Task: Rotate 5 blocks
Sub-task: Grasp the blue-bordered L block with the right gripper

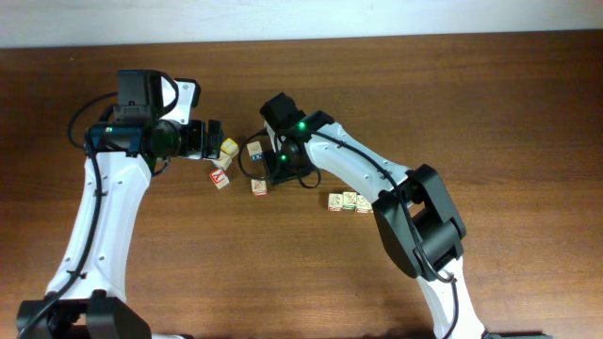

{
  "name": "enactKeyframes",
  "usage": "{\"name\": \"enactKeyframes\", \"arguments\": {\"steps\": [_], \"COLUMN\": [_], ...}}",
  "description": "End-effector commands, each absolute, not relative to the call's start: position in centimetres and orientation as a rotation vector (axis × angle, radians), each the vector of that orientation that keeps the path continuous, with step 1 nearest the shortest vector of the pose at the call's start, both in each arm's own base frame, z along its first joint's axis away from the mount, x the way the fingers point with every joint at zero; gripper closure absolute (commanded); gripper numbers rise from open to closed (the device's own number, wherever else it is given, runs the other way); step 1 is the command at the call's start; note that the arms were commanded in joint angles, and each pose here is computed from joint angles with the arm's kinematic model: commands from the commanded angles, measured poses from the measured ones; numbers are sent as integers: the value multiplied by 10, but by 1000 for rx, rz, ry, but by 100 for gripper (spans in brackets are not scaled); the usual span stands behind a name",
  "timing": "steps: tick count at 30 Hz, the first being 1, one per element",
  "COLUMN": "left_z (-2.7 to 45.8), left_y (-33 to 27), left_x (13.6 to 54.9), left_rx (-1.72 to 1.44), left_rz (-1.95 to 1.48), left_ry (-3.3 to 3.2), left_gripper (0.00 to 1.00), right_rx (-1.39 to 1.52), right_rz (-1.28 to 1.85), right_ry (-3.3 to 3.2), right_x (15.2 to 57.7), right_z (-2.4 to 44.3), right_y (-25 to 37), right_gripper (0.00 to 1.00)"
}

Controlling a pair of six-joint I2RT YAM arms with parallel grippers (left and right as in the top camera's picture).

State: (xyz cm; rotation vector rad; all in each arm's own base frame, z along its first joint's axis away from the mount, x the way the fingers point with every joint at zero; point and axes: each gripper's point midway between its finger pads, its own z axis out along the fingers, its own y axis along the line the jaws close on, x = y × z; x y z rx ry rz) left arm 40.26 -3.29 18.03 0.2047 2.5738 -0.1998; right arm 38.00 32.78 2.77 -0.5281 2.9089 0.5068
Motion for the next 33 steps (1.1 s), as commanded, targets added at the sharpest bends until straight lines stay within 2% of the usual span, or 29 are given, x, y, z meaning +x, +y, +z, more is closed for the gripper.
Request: {"name": "enactKeyframes", "arguments": {"steps": [1, 16, 22, 26, 33], "left_z": [187, 187, 187, 187, 187], "left_y": [-33, -33, -33, -33, -33], "left_x": [407, 407, 407, 407, 407], "left_rx": [190, 190, 190, 191, 190], "left_rz": [-197, -197, -197, -197, -197], "left_ry": [2558, 2558, 2558, 2558, 2558], "left_gripper": [1, 1, 1, 1, 1], "right_rx": [-590, -570, -327, -290, -454], "right_rz": [549, 501, 338, 289, 448], "right_ry": [2896, 2946, 3062, 3077, 2968], "right_x": [372, 368, 371, 373, 389], "right_z": [29, 6, -9, -10, 23], "right_y": [342, 334, 290, 278, 302], "right_gripper": [57, 57, 57, 57, 57]}}
